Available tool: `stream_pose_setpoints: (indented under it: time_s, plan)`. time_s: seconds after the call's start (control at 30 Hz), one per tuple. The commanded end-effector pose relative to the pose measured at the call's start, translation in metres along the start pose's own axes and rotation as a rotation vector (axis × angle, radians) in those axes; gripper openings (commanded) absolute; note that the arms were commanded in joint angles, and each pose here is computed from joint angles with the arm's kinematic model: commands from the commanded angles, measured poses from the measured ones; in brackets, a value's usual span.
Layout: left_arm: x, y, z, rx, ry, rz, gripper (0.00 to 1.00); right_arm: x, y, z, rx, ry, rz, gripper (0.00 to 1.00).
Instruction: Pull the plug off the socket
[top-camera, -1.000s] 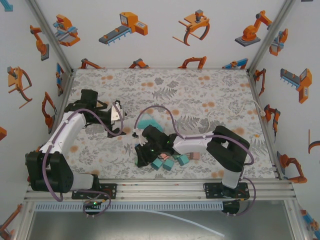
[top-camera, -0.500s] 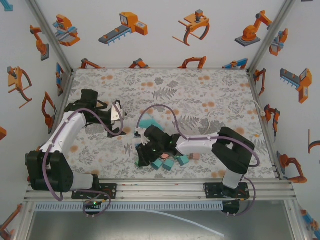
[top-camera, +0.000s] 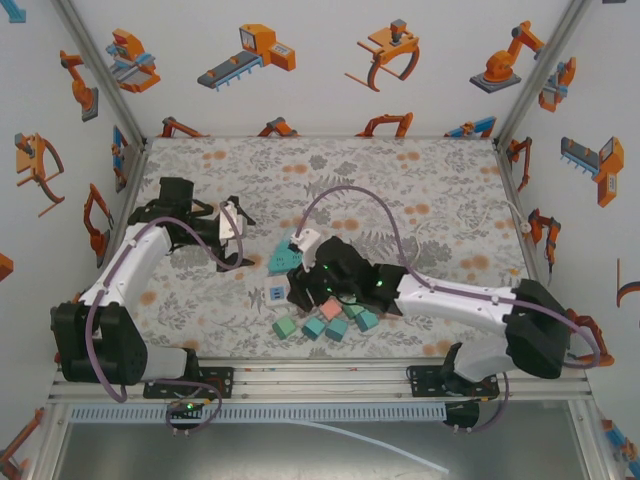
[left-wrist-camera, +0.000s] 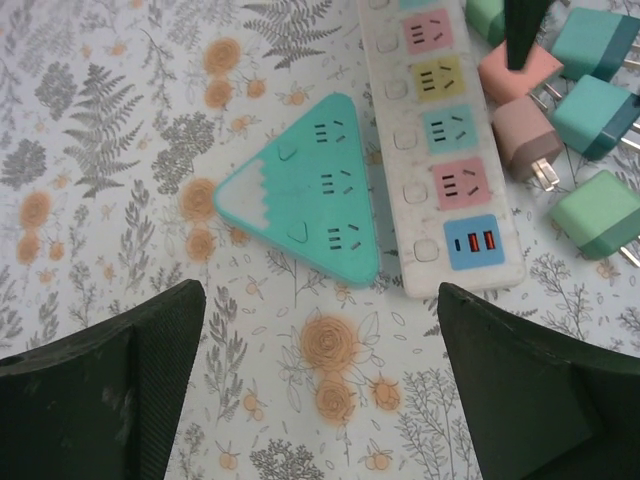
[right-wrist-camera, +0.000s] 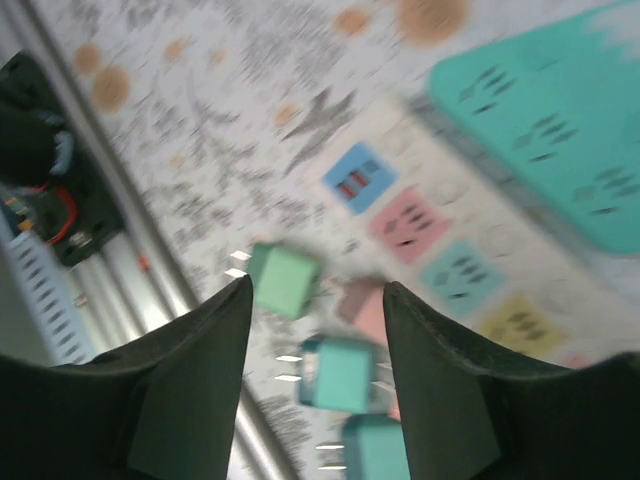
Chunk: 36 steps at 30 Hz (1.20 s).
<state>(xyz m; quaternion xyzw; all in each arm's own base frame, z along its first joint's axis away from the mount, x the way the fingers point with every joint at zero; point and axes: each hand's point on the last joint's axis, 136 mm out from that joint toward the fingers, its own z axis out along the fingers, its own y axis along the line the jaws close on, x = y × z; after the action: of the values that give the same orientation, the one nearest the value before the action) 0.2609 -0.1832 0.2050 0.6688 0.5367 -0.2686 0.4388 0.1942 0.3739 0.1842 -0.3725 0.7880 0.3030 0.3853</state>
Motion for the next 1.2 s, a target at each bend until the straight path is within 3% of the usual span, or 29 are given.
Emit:
stream_pose_setpoints:
  time_s: [0.0,0.13,0.23,0.37,0.57,0.73,0.87,1.03,1.17]
  plan:
    - [-0.019,0.01,-0.007,-0.072,-0.086,0.043,0.94,-0.042,-0.067,-0.031,0.358,-0.128,-0.169,0.61]
    - [-0.019,0.035,-0.013,-0.22,-0.094,-0.001,1.0,-0.058,-0.153,-0.071,0.598,-0.204,-0.035,0.64]
    - [-0.013,0.064,-0.023,-0.367,-0.063,-0.11,0.97,-0.05,-0.211,-0.103,0.738,-0.257,0.067,0.66]
    - [0.009,0.093,-0.034,-0.502,0.03,-0.259,0.97,-0.015,-0.282,-0.148,0.976,-0.24,0.162,0.74]
    - [0.048,0.136,-0.064,-0.8,0.082,-0.527,0.97,0.05,-0.356,-0.197,1.172,-0.158,0.314,0.8]
    - [0.087,0.146,-0.093,-1.057,0.136,-0.698,0.97,0.097,-0.389,-0.214,1.233,-0.118,0.406,0.84]
    - [0.115,0.138,-0.108,-1.187,0.108,-0.874,0.97,0.12,-0.409,-0.208,1.225,-0.13,0.435,0.85]
    - [0.153,0.111,-0.123,-1.339,0.167,-1.044,0.97,0.128,-0.42,-0.184,1.153,-0.119,0.416,0.86]
    - [0.166,0.084,-0.132,-1.464,0.11,-1.057,0.97,0.126,-0.402,-0.181,1.09,-0.205,0.35,0.86]
